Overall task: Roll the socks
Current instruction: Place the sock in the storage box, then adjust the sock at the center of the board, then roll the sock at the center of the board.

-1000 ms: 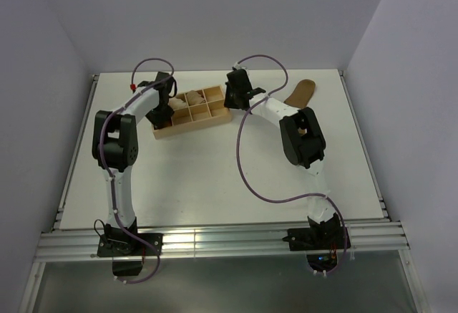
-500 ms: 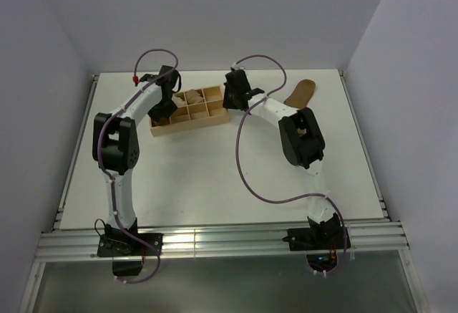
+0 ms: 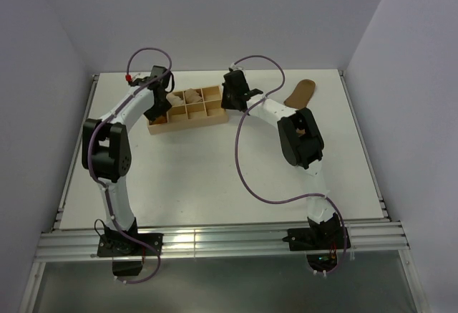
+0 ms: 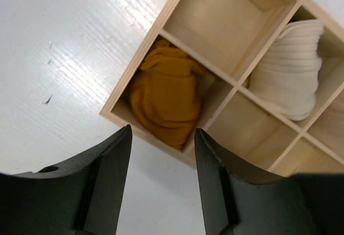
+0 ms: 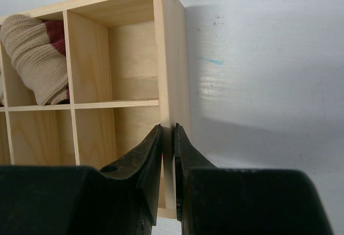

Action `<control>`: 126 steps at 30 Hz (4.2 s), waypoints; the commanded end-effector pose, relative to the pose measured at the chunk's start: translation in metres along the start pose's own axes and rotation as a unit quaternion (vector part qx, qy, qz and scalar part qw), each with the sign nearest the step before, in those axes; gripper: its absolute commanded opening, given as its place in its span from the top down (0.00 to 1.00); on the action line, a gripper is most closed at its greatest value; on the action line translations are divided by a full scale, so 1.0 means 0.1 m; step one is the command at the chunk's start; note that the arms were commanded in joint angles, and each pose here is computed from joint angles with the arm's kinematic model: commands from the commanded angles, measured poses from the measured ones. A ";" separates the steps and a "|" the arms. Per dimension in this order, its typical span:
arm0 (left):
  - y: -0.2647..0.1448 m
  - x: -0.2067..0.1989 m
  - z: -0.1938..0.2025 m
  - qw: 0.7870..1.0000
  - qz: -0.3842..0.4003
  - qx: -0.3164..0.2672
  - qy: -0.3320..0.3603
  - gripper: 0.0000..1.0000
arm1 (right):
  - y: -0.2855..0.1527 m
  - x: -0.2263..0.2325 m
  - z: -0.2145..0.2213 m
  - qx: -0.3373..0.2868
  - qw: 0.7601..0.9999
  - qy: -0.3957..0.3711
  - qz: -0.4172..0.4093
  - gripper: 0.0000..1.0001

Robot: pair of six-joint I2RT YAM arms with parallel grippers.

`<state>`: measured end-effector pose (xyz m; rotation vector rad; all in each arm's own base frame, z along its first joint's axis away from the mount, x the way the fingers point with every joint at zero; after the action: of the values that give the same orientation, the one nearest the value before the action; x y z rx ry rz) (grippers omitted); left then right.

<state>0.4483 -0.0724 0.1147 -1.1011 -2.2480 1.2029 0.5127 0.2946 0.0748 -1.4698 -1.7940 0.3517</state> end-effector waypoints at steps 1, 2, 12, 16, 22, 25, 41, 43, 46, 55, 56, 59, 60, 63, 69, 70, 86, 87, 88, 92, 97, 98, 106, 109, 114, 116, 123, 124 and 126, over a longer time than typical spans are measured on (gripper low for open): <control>-0.35 0.01 -0.24 0.998 0.043 -0.049 -0.018 0.44 | 0.06 0.01 0.24 0.031 0.999 0.004 0.005 1.00; -0.49 0.02 -0.34 0.996 0.058 -0.069 -0.030 0.41 | 0.05 0.01 0.24 0.031 1.000 0.005 0.005 0.99; -1.41 0.56 -0.70 0.972 0.119 -0.197 -0.049 0.02 | -0.39 0.15 -0.15 -0.015 1.000 -0.006 -0.008 0.58; -1.70 0.84 -0.71 0.960 0.134 -0.242 -0.037 0.00 | -0.73 0.21 -0.38 -0.047 0.999 -0.012 -0.011 0.39; -2.12 1.24 -0.70 0.936 0.164 -0.311 -0.024 0.01 | -1.44 0.08 -0.66 -0.101 0.995 -0.021 0.016 0.24; -2.31 1.42 -0.67 0.919 0.182 -0.348 -0.018 0.01 | -1.68 -0.23 -0.63 -0.107 0.993 -0.012 0.053 0.21; -2.37 1.74 -0.21 0.879 0.258 -0.399 -0.030 0.01 | -1.91 -2.26 -0.23 -0.019 0.970 0.103 0.221 0.41; -2.35 1.72 -0.19 0.880 0.259 -0.397 -0.025 0.01 | -1.84 -2.40 -0.22 -0.006 0.966 0.111 0.232 0.45; -2.33 1.70 -0.18 0.881 0.260 -0.395 -0.019 0.01 | -1.72 -2.51 -0.23 0.009 0.965 0.117 0.235 0.46; -2.32 1.70 -0.17 0.881 0.257 -0.396 -0.018 0.01 | -1.39 -2.64 -0.29 0.054 0.958 0.119 0.254 0.53; -2.31 1.70 -0.17 0.882 0.256 -0.396 -0.016 0.01 | -1.38 -2.65 -0.29 0.059 0.957 0.120 0.257 0.53; -2.31 1.69 -0.16 0.882 0.258 -0.394 -0.016 0.01 | -1.32 -2.70 -0.16 0.086 0.952 0.125 0.267 0.55; -2.32 1.70 -0.17 0.882 0.256 -0.395 -0.019 0.00 | -1.31 -2.72 -0.13 0.094 0.950 0.128 0.271 0.55; -2.32 1.69 -0.15 0.882 0.259 -0.393 -0.017 0.00 | -1.26 -2.79 0.05 0.124 0.942 0.131 0.283 0.55; -2.34 1.69 -0.15 0.881 0.260 -0.396 -0.016 0.00 | -1.29 -2.78 0.27 0.161 0.936 0.137 0.282 0.56; -2.34 1.69 -0.15 0.881 0.260 -0.396 -0.015 0.00 | -1.30 -2.77 0.31 0.170 0.935 0.136 0.282 0.56; -2.37 1.65 -0.09 0.879 0.269 -0.393 -0.007 0.01 | -1.45 -1.70 1.24 0.236 0.932 0.158 0.226 0.56; -2.37 1.65 -0.09 0.879 0.271 -0.393 -0.007 0.00 | -1.46 -1.56 1.34 0.240 0.934 0.149 0.220 0.56; -2.36 1.64 -0.09 0.880 0.270 -0.391 -0.005 0.01 | -1.47 -1.50 1.38 0.230 0.932 0.160 0.231 0.56; -2.36 1.64 -0.08 0.880 0.271 -0.390 -0.003 0.00 | -1.53 -1.21 1.67 0.209 0.934 0.193 0.218 0.56; -2.40 1.64 -0.07 0.877 0.277 -0.392 -0.003 0.00 | -1.63 -0.77 1.87 0.195 0.933 0.235 0.191 0.55; -2.40 1.64 -0.07 0.877 0.278 -0.392 -0.003 0.01 | -1.65 -0.72 1.87 0.189 0.935 0.234 0.190 0.55; -2.38 1.58 -0.03 0.879 0.285 -0.382 0.010 0.00 | -1.96 -0.07 1.32 0.101 0.974 0.153 0.131 0.52; -2.34 1.49 0.02 0.882 0.296 -0.365 0.029 0.01 | -2.15 0.09 1.07 0.070 0.991 0.074 0.088 0.48; -2.30 1.30 0.11 0.886 0.322 -0.328 0.060 0.01 | -2.32 0.06 1.08 0.079 0.984 -0.159 0.005 0.47; -2.28 1.25 0.14 0.889 0.326 -0.314 0.066 0.00 | -2.30 -0.11 1.30 0.100 0.971 -0.215 -0.006 0.46; -2.14 1.04 0.30 0.901 0.343 -0.252 0.086 0.01 | -2.35 -0.33 1.76 0.121 0.939 -0.318 -0.050 0.45; -2.13 1.00 0.34 0.900 0.351 -0.243 0.090 0.00 | -2.31 -0.29 1.77 0.119 0.939 -0.318 -0.056 0.45; -2.08 0.96 0.40 0.903 0.354 -0.224 0.090 0.00 | -2.24 -0.26 1.76 0.114 0.939 -0.319 -0.052 0.47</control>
<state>0.2658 -0.0735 0.2439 -2.1512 -2.1420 0.6670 0.2082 0.2252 0.0737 -1.1632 -2.0552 1.1322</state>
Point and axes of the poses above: each gripper's point midway between its finger pads, its own y axis out along the fingers, its own x axis along the line the jaws close on, z = x × y, the point moved 2 cm from there along -y, back along the fingers, and after that the axes turned 6 degrees about y, right-handed, at the moved point
